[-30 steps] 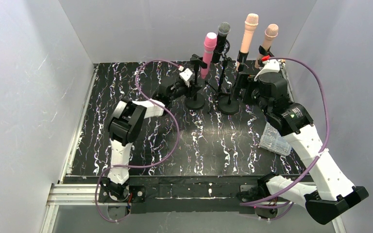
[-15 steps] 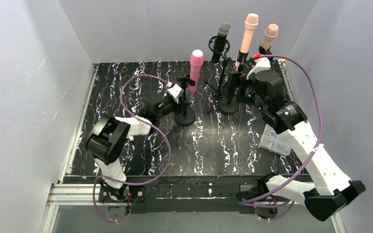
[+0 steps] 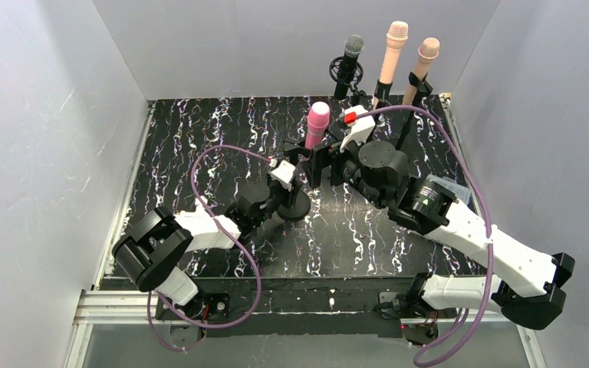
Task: Remove the microphone from the stand
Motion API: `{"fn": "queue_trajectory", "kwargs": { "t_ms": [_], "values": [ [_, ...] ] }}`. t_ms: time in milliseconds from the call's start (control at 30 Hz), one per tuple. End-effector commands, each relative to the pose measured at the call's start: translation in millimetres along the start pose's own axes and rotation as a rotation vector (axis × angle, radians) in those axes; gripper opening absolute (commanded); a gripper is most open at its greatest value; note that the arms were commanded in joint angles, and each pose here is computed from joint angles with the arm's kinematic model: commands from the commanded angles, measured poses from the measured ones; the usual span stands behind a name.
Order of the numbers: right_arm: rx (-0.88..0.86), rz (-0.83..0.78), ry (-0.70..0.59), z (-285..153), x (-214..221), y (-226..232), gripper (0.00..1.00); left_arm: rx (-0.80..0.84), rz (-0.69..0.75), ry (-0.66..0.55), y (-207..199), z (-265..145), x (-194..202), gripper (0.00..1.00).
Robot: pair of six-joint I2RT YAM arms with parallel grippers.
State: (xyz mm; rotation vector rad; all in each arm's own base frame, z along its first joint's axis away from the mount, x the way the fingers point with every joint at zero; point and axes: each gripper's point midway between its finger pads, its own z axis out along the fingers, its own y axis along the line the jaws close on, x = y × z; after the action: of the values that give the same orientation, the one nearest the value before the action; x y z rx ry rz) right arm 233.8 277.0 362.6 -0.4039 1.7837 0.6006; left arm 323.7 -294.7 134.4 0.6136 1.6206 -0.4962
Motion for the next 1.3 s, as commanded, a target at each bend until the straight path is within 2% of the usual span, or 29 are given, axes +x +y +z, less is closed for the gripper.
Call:
{"fn": "queue_trajectory", "kwargs": {
  "t_ms": [0, 167, 300, 367, 567, 667, 700, 833, 1033, 1267],
  "values": [
    [0.109, -0.025, -0.137, -1.6, -24.5, -1.3, 1.00, -0.150, 0.007, 0.031, 7.3, -12.9, 11.3, 0.00],
    [0.174, -0.036, -0.203, -1.7, -31.3, 7.1, 1.00, -0.180, -0.017, 0.032, 8.4, -17.4, 13.7, 0.00],
    [0.240, -0.036, -0.236, 2.3, -35.4, 0.7, 1.00, -0.161, -0.019, 0.024, 5.2, -18.9, 10.4, 0.09],
    [0.248, -0.043, -0.249, 6.0, -39.3, 2.1, 1.00, -0.144, -0.017, 0.024, 2.8, -19.4, 10.5, 0.18],
    [0.255, -0.072, -0.244, 18.9, -40.6, 8.9, 1.00, -0.104, -0.022, 0.013, -3.0, -26.1, 6.8, 0.61],
    [0.235, -0.087, -0.233, 23.5, -41.7, 12.8, 1.00, -0.121, -0.016, 0.016, 1.0, -31.6, -0.1, 0.94],
    [0.226, -0.092, -0.224, 25.7, -42.0, 13.6, 1.00, -0.128, -0.013, 0.015, 2.8, -34.5, -3.7, 0.97],
    [0.195, -0.092, -0.203, 30.3, -45.4, 15.2, 1.00, -0.153, -0.017, -0.028, 9.9, -49.6, -27.4, 0.98],
    [0.161, -0.061, -0.187, 33.2, -49.9, 7.8, 1.00, -0.114, 0.048, -0.015, 11.8, -77.2, -45.2, 0.98],
    [0.071, -0.012, -0.147, 42.9, -53.2, 2.2, 1.00, 0.118, 0.007, 0.002, 7.3, -111.6, -88.7, 0.98]
  ]
}}
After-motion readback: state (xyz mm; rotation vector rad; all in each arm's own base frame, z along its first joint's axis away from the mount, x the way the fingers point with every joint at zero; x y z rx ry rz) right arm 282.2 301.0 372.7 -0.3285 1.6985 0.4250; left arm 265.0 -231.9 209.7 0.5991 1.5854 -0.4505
